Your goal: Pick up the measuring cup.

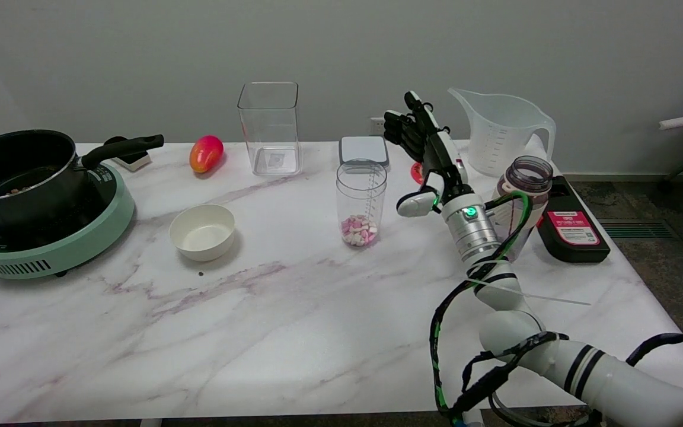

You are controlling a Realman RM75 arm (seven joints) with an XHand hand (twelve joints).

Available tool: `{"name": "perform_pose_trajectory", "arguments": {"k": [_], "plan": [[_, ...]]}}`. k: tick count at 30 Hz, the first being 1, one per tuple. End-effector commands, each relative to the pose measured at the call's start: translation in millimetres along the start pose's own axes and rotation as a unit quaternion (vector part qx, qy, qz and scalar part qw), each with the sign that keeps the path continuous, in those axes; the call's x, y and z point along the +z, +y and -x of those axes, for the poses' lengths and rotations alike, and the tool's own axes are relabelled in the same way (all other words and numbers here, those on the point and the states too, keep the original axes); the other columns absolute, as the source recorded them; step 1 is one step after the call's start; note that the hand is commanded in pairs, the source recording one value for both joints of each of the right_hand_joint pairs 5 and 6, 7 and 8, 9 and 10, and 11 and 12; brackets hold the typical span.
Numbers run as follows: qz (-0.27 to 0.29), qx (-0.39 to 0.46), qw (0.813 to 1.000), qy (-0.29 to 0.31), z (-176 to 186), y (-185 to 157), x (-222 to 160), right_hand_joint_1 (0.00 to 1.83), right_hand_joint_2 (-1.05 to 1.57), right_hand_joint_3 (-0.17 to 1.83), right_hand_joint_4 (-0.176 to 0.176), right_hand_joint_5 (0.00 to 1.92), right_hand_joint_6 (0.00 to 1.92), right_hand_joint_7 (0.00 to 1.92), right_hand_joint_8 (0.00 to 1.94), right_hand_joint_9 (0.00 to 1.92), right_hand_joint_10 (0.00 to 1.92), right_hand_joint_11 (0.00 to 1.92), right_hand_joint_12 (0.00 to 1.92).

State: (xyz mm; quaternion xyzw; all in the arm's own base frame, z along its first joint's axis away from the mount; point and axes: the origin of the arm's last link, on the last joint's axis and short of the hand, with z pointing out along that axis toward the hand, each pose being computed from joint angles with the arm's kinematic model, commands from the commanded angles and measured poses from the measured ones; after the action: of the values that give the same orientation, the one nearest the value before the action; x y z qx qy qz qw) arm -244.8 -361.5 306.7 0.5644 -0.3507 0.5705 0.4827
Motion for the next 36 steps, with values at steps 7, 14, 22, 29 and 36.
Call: {"name": "perform_pose_trajectory", "arguments": {"k": [7,14,22,29,36], "plan": [[0.046,0.035,0.998,0.011,12.6,51.3,-4.2,1.10,-0.85,0.61,0.000,0.08,0.08,0.43,0.43,0.41,0.41,0.39,0.39],[0.054,0.031,0.998,0.012,18.6,58.9,-5.5,1.10,-0.86,0.67,0.000,0.09,0.09,0.44,0.44,0.41,0.41,0.38,0.38],[0.057,0.026,0.998,0.005,27.6,63.0,-5.6,1.10,-0.86,0.67,0.000,0.10,0.10,0.45,0.45,0.41,0.41,0.37,0.37],[0.078,0.023,0.997,-0.003,41.4,76.0,-14.0,1.13,-0.85,0.70,0.000,0.13,0.13,0.47,0.47,0.42,0.42,0.36,0.36],[0.096,0.019,0.995,0.001,47.8,87.9,-21.0,1.14,-0.87,0.76,0.000,0.16,0.16,0.49,0.49,0.42,0.42,0.35,0.35]]}}
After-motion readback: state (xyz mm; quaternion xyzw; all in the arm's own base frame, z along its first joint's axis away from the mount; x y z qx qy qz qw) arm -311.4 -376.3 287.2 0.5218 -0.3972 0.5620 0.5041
